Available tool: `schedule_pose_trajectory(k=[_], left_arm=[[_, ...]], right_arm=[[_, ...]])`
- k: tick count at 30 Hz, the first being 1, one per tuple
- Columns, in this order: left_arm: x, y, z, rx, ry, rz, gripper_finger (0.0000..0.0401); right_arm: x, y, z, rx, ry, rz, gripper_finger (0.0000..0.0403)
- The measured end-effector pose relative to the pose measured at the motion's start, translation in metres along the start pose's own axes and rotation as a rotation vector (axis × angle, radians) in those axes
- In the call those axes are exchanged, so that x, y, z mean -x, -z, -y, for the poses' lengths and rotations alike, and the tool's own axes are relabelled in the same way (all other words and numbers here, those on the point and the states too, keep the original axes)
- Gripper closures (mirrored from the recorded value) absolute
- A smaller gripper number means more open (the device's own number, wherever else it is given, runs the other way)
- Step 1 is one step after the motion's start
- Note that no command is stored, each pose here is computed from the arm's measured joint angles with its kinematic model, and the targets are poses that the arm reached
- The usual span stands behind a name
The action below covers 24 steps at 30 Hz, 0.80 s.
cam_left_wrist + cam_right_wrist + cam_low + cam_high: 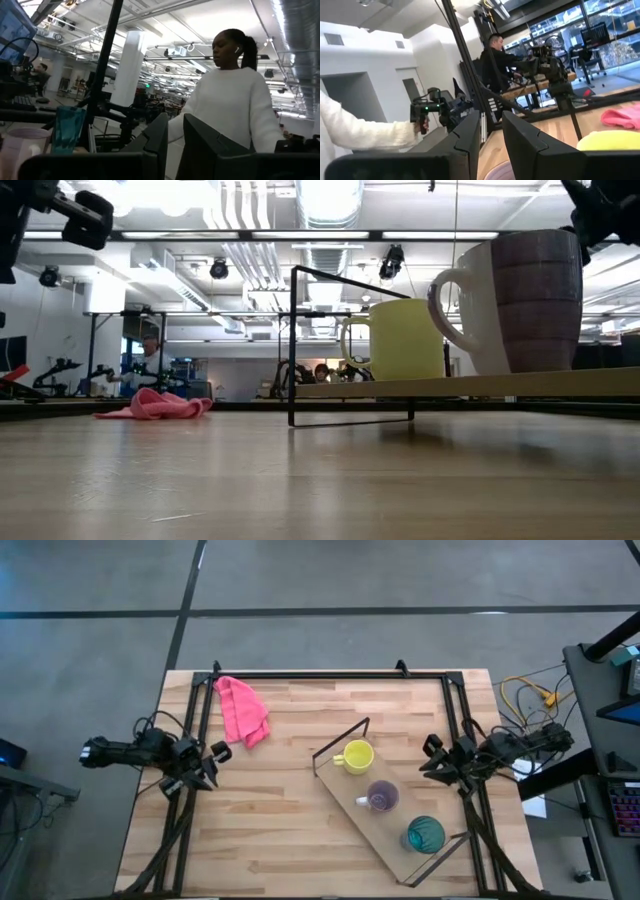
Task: Stack small to large cups/mugs on shelf
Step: Return to Home Position
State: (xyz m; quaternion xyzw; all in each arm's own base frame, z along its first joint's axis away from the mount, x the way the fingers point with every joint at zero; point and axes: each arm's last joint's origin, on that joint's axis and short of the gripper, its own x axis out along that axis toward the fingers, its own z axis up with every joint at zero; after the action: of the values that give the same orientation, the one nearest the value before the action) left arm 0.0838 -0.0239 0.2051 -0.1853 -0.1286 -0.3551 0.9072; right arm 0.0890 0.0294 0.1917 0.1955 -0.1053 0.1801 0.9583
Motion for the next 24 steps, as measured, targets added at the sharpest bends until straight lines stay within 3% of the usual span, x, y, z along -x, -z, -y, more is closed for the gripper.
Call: schedule_pose_trajectory(k=[5,11,24], left_arm=[[-0.001,0.001,-0.001,-0.114,-0.005,-0.011,0.0354],[-0.001,0.004,-0.003,-0.100,-0.017,-0.038,0.0354],[-0.003,0.012,-0.009,-0.049,-0.052,-0.109,0.0354]], right_arm=[[0.000,0.000,0.000,0.013,0.002,0.001,0.0330],[-0.001,0.001,0.001,-0.050,0.010,-0.015,0.0326],[-0.002,0.002,0.001,-0.050,0.015,-0.027,0.0330]])
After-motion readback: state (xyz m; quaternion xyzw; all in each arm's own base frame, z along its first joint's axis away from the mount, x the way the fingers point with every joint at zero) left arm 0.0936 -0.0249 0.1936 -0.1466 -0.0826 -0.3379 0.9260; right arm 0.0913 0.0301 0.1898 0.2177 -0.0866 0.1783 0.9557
